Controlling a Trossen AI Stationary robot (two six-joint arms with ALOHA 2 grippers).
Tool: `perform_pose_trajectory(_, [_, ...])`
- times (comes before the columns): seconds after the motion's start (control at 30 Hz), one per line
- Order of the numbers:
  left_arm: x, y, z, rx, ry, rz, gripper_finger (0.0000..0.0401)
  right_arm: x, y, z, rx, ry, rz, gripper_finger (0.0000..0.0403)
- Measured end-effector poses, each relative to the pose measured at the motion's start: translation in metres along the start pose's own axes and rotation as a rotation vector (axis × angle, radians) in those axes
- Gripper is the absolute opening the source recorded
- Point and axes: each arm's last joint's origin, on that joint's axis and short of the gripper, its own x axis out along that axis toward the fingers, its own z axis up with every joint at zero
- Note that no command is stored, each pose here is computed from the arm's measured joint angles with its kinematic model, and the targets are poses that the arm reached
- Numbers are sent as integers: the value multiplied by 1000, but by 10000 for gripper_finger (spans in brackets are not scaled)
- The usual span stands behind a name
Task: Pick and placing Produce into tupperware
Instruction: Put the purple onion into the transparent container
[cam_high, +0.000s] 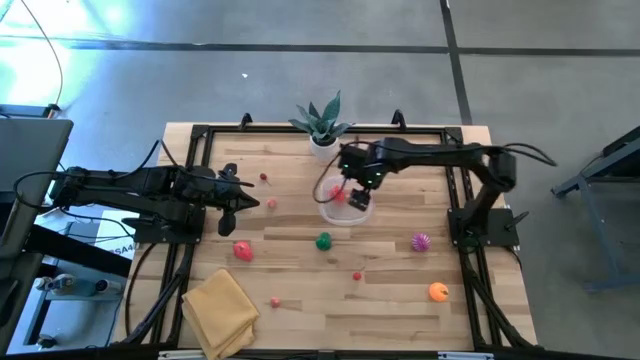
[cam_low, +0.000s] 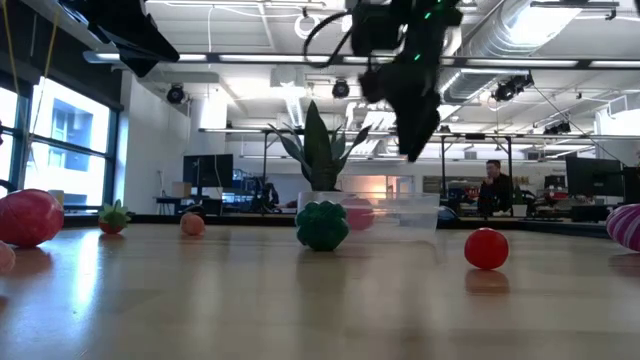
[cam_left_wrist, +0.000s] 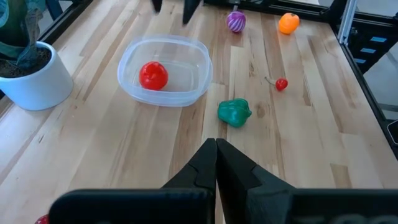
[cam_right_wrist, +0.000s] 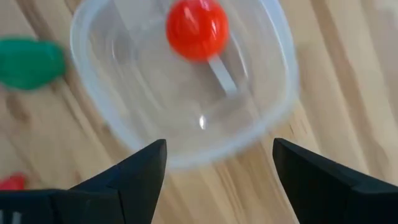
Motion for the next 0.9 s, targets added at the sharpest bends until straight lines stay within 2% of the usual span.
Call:
perform_pose_trajectory(0.13, [0, 0, 0, 0, 0, 0, 1, -41, 9, -29, 56, -22, -46, 284])
perform_pose_trajectory(0.23, [0, 0, 0, 0, 0, 0, 1, -71, 14, -55, 142, -53, -82, 284])
perform_pose_trajectory(0.37, [0, 0, 0, 0, 0, 0, 1, -104, 17, -93, 345, -82, -115, 284])
perform_pose_trajectory(0.53, [0, 0, 0, 0, 0, 0, 1, -126, 23, -131, 574, -69, -121, 284])
perform_pose_trajectory(0.7, [0, 0, 0, 0, 0, 0, 1, -121, 36, -152, 650, -61, -84, 284])
perform_pose_trajectory(0.9, [0, 0, 0, 0, 0, 0, 1, -75, 49, -183, 741, 118, -160, 284])
